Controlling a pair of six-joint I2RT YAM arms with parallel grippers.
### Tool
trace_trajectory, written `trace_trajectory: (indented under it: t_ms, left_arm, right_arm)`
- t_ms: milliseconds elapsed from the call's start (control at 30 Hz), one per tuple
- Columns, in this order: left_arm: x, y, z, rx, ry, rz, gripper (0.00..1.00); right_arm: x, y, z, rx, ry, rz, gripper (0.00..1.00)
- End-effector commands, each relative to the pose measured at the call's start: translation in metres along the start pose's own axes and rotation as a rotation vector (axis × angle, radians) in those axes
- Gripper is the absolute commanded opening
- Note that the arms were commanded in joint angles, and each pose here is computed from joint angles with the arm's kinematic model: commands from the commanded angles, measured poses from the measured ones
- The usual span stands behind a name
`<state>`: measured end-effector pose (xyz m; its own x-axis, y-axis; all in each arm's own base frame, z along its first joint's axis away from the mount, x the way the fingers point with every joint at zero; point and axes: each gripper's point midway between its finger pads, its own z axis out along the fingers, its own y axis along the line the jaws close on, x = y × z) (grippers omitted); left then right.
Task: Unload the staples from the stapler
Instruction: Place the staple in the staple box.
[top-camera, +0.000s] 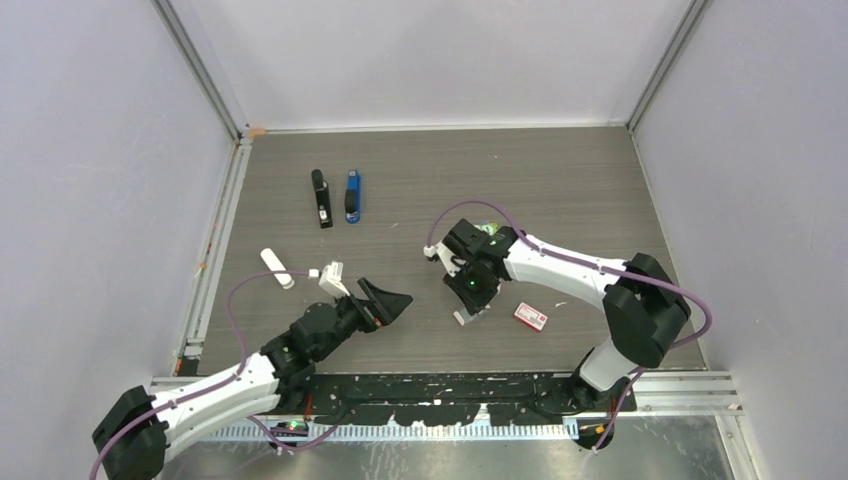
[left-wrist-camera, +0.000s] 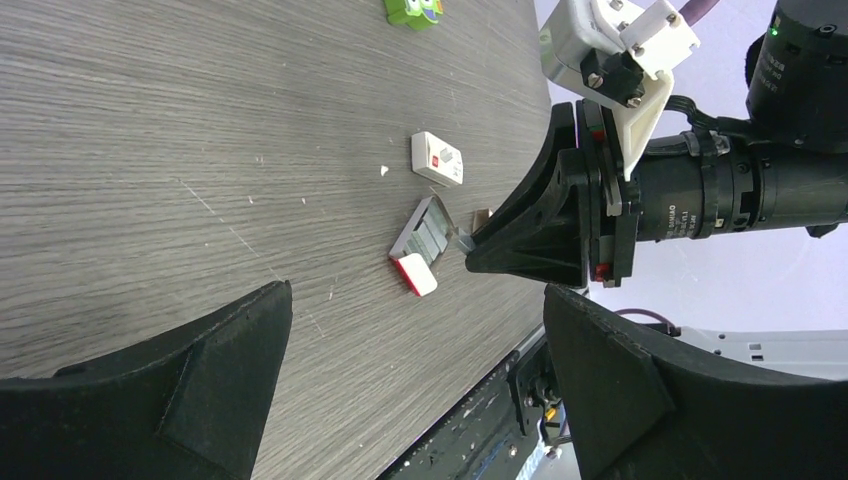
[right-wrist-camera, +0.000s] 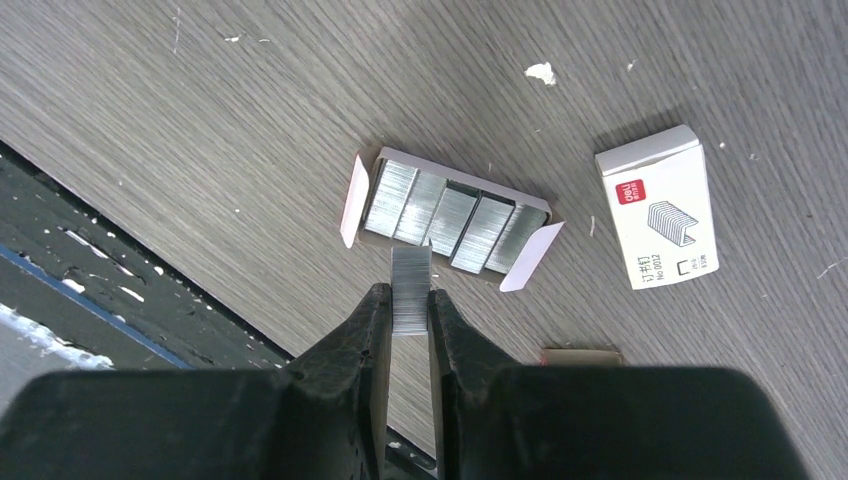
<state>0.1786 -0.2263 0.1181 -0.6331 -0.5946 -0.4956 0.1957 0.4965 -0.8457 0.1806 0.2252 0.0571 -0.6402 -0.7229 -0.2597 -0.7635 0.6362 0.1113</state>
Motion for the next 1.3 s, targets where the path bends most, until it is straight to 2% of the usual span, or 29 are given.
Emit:
trace_trajectory:
  t_ms: [0, 1267]
  left_arm:
    - [-0.007, 0.000, 0.000, 0.001, -0.035, -0.005, 0.97]
    - [-0.015, 0.004, -0.012, -0.007, -0.069, 0.010, 0.98]
  right_arm:
    - [-0.016, -0.002, -0.002, 0.030, -0.036, 0.006, 0.18]
    - [-0.016, 0.002, 0.020, 0.027, 0.039, 0.014, 0.22]
